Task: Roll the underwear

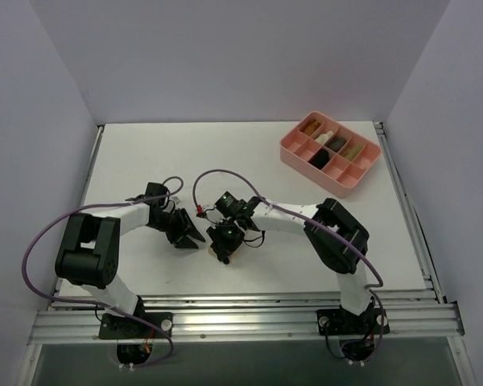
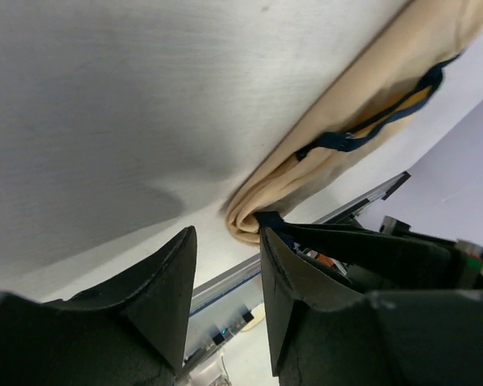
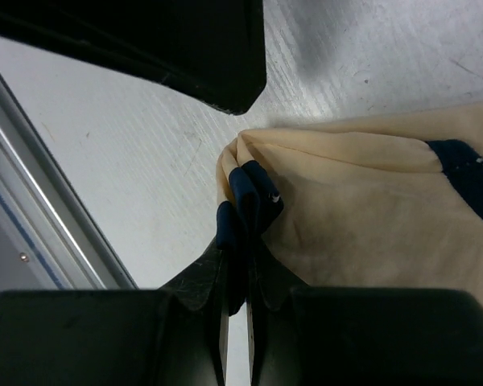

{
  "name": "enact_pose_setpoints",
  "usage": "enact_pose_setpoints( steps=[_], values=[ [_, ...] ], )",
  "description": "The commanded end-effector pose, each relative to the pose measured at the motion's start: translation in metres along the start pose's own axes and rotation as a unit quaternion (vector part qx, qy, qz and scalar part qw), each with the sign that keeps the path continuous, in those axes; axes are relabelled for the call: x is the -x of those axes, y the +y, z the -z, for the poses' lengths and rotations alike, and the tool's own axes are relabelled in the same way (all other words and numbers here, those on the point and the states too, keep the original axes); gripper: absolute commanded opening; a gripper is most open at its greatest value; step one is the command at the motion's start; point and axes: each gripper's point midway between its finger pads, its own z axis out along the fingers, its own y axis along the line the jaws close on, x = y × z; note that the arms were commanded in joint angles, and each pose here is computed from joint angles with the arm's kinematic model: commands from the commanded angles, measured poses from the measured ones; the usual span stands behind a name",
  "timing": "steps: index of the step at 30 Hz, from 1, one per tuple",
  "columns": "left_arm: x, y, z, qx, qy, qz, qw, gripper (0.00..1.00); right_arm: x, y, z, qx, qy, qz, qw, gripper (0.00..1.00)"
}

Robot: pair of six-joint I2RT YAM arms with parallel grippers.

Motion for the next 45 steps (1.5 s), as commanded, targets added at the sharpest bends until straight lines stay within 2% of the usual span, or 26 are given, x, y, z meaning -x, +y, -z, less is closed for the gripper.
enact_pose_setpoints(
  steps=[1, 17, 27, 34, 35, 40, 45],
  values=[
    [0.009, -0.025, 0.008, -0.064, -0.029, -0.044, 0.997, 0.46, -0.017, -0.006, -0.008, 0.028, 0.036, -0.031, 0.998, 0.0],
    [-0.005, -0.042, -0.005, -0.141, -0.012, -0.102, 0.985, 0.52, -0.013, -0.024, -0.014, 0.056, 0.044, -0.069, 0.995, 0.0],
    [-0.02, -0.034, -0.019, -0.111, -0.005, -0.124, 0.986, 0.54, -0.009, -0.03, -0.012, 0.06, 0.033, -0.09, 0.994, 0.0],
    [-0.026, -0.02, -0.025, -0.094, 0.001, -0.116, 0.989, 0.43, -0.005, -0.032, -0.013, 0.059, 0.026, -0.098, 0.993, 0.02],
    [-0.028, -0.017, -0.027, -0.09, 0.005, -0.114, 0.989, 0.42, -0.006, -0.032, -0.014, 0.057, 0.026, -0.099, 0.993, 0.04],
    [-0.028, -0.013, -0.033, -0.079, 0.008, -0.107, 0.991, 0.23, 0.0, -0.032, -0.009, 0.052, 0.016, -0.097, 0.994, 0.18],
    [-0.022, -0.013, -0.04, -0.069, 0.015, -0.1, 0.992, 0.18, 0.001, -0.032, -0.001, 0.039, 0.009, -0.09, 0.995, 0.26]
  ],
)
